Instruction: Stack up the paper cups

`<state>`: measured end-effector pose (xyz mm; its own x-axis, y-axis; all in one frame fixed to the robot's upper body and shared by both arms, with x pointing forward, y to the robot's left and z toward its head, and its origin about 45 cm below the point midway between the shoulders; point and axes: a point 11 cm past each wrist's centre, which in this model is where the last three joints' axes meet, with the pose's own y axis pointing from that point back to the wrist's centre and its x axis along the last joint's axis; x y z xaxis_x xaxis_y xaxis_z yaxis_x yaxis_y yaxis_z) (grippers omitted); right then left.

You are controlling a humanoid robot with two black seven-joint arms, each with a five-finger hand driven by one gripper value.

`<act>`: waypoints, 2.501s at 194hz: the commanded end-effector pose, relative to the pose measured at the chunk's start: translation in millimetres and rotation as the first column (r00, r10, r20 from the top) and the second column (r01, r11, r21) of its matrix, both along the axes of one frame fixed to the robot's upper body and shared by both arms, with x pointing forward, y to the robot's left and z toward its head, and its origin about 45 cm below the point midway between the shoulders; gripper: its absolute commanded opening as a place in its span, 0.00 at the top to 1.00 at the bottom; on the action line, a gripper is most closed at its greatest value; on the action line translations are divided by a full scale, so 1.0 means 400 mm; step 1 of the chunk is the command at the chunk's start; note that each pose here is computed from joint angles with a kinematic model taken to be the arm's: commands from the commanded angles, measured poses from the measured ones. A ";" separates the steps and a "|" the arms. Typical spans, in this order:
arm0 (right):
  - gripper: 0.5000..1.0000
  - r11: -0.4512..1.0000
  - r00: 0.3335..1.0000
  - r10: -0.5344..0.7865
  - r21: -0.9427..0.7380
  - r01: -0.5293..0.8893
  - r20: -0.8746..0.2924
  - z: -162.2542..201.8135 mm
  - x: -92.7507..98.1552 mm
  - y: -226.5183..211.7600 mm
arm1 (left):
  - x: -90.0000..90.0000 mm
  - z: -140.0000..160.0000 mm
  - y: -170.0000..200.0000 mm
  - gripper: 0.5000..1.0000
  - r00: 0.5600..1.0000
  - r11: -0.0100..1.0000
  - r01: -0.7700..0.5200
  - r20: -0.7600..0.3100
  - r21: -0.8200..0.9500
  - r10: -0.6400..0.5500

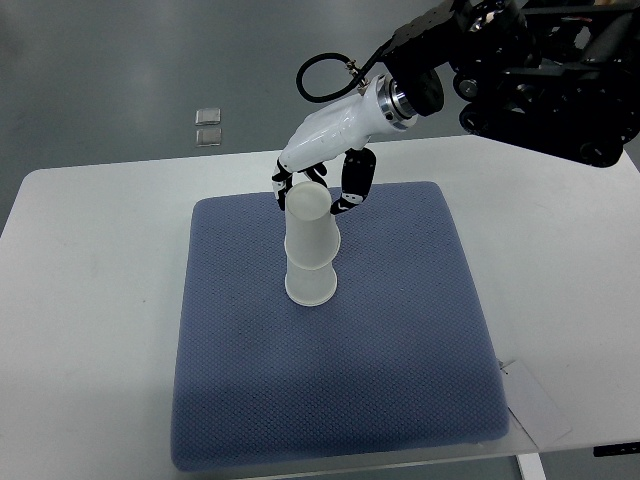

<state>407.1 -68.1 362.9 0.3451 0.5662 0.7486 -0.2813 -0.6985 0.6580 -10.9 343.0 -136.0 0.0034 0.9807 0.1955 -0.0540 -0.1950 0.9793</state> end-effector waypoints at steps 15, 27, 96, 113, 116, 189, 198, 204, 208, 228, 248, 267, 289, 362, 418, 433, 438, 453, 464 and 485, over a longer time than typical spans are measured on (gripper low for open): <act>0.81 1.000 1.000 -0.003 0.007 0.003 -0.016 -0.009 -0.002 0.000 | 0.000 0.000 0.000 0.00 1.000 1.000 0.000 0.000 0.000 0.000; 0.59 1.000 1.000 -0.006 0.007 0.006 -0.028 -0.020 -0.004 -0.003 | 0.000 0.000 0.000 0.00 1.000 1.000 0.000 0.000 0.000 0.000; 0.20 1.000 0.998 -0.013 0.007 0.014 -0.061 -0.051 -0.010 -0.011 | 0.000 0.000 0.000 0.00 1.000 1.000 0.000 0.000 0.000 0.000; 0.20 1.000 0.998 -0.013 0.014 0.014 -0.060 -0.048 -0.009 -0.009 | 0.000 0.000 0.000 0.00 1.000 1.000 0.000 0.000 0.000 0.000; 0.20 1.000 0.998 -0.013 0.016 0.014 -0.062 -0.049 -0.009 -0.009 | 0.000 0.000 0.000 0.00 1.000 1.000 0.000 0.000 0.000 0.000; 0.20 0.950 0.972 -0.191 0.223 0.218 -0.137 0.043 0.073 -0.106 | 0.000 0.000 0.000 0.00 1.000 1.000 0.000 0.000 0.000 0.000; 0.20 0.927 0.957 -0.238 0.257 0.274 -0.164 0.045 0.093 -0.142 | 0.000 0.000 0.000 0.00 1.000 1.000 0.000 0.000 0.000 0.000; 0.20 0.903 0.945 -0.270 0.293 0.315 -0.183 0.052 0.108 -0.170 | 0.000 0.000 0.000 0.00 1.000 1.000 -0.001 0.000 0.000 0.001; 0.20 0.885 0.936 -0.291 0.316 0.342 -0.196 0.055 0.117 -0.188 | 0.000 0.000 0.000 0.00 1.000 1.000 0.000 0.000 0.000 0.000; 0.20 0.799 0.888 -0.376 0.393 0.455 -0.264 0.040 0.152 -0.271 | 0.000 0.000 0.000 0.00 1.000 1.000 -0.001 0.000 0.000 0.001; 0.20 0.677 0.812 -0.481 0.448 0.584 -0.331 0.017 0.188 -0.368 | 0.000 0.000 0.000 0.00 1.000 1.000 0.000 0.000 0.000 0.000; 0.20 0.534 0.733 -0.529 0.504 0.679 -0.426 -0.011 0.208 -0.445 | 0.000 0.000 0.000 0.00 1.000 1.000 0.000 0.000 0.000 0.000; 0.20 0.371 0.630 -0.570 0.519 0.770 -0.527 -0.050 0.221 -0.529 | 0.000 0.000 0.000 0.00 1.000 1.000 0.000 0.000 0.000 0.000; 0.20 -0.223 0.294 -0.477 0.438 0.871 -0.828 -0.258 0.174 -0.740 | 0.000 0.000 0.000 0.00 1.000 1.000 0.000 0.000 0.000 0.000; 0.19 -0.376 0.216 -0.352 0.349 0.858 -0.911 -0.308 0.153 -0.761 | 0.000 0.000 0.000 0.00 1.000 1.000 0.000 0.000 0.000 0.000; 0.19 -0.384 0.211 -0.328 0.334 0.861 -0.921 -0.312 0.152 -0.759 | 0.000 0.000 0.000 0.00 1.000 1.000 0.000 0.000 0.000 0.000; 0.19 -0.385 0.209 -0.321 0.329 0.862 -0.924 -0.313 0.151 -0.759 | 0.000 0.000 0.000 0.00 1.000 1.000 0.000 0.000 0.000 0.000; 0.19 -0.386 0.198 -0.312 0.315 0.867 -0.929 -0.329 0.142 -0.761 | 0.000 0.000 0.000 0.00 1.000 1.000 -0.001 0.000 0.000 0.001; 0.19 -0.386 0.191 -0.309 0.306 0.870 -0.932 -0.341 0.138 -0.756 | 0.000 0.000 0.000 0.00 1.000 1.000 0.000 0.000 0.000 0.000; 0.19 -0.372 0.193 -0.276 0.290 0.882 -0.942 -0.368 0.137 -0.707 | 0.000 0.000 0.000 0.00 1.000 1.000 0.000 0.000 0.000 0.000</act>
<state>463.1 -366.8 226.1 0.2235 -0.9747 -0.0065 -0.9595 -0.2212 0.1742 -11.0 343.0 -136.0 0.0034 0.9807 0.1955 -0.0540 -0.1950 0.9793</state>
